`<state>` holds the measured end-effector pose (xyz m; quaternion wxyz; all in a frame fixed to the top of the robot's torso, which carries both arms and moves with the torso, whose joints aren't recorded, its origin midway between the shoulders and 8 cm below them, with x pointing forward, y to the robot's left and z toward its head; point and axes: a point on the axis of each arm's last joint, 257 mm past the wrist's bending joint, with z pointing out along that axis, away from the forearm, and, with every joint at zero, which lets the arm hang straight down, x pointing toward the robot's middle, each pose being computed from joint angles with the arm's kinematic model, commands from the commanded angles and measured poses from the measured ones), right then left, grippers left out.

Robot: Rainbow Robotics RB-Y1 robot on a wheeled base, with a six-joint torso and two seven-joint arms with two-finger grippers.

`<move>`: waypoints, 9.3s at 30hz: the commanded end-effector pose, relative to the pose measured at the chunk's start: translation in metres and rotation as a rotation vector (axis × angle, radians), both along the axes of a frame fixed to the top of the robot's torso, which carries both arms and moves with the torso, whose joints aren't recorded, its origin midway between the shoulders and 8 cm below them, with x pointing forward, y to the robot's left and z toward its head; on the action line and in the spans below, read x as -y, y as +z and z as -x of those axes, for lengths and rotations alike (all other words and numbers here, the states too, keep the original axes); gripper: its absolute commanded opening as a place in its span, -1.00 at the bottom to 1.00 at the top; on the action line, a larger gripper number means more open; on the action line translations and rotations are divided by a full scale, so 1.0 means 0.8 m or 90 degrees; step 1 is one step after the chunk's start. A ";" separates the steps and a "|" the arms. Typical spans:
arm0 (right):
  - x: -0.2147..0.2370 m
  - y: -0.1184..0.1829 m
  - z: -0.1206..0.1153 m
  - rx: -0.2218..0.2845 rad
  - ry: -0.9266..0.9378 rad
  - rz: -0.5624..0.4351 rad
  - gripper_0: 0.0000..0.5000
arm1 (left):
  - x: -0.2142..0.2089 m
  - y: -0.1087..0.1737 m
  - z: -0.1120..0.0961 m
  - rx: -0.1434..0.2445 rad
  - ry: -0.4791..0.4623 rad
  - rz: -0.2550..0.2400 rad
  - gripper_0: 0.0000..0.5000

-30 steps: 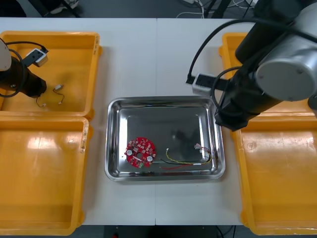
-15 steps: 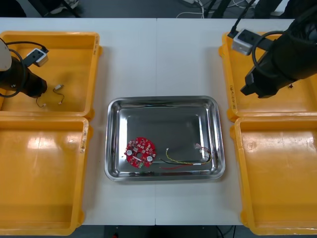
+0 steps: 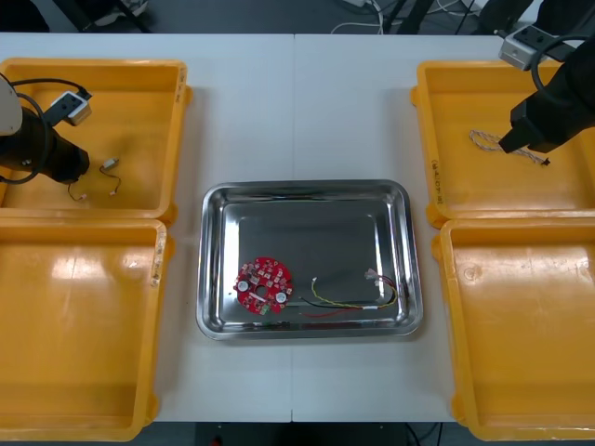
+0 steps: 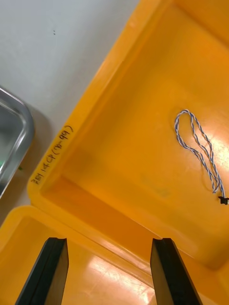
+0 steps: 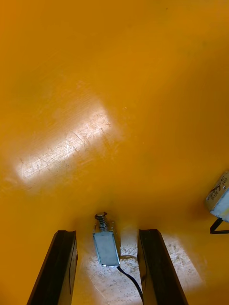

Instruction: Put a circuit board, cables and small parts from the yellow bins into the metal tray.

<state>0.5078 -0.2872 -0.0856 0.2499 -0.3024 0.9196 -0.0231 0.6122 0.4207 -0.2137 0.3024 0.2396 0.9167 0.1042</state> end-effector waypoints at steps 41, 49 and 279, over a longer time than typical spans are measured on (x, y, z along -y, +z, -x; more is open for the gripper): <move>0.133 0.019 -0.099 -0.007 -0.202 -0.044 1.00 | -0.008 0.013 0.022 -0.020 0.002 0.014 -1.00; 0.140 0.019 -0.126 0.007 -0.232 -0.073 1.00 | 0.003 0.076 0.046 -0.035 0.008 0.025 -1.00; -0.225 0.005 0.073 0.083 0.308 0.009 -1.00 | 0.088 0.032 -0.024 0.001 0.086 0.105 -1.00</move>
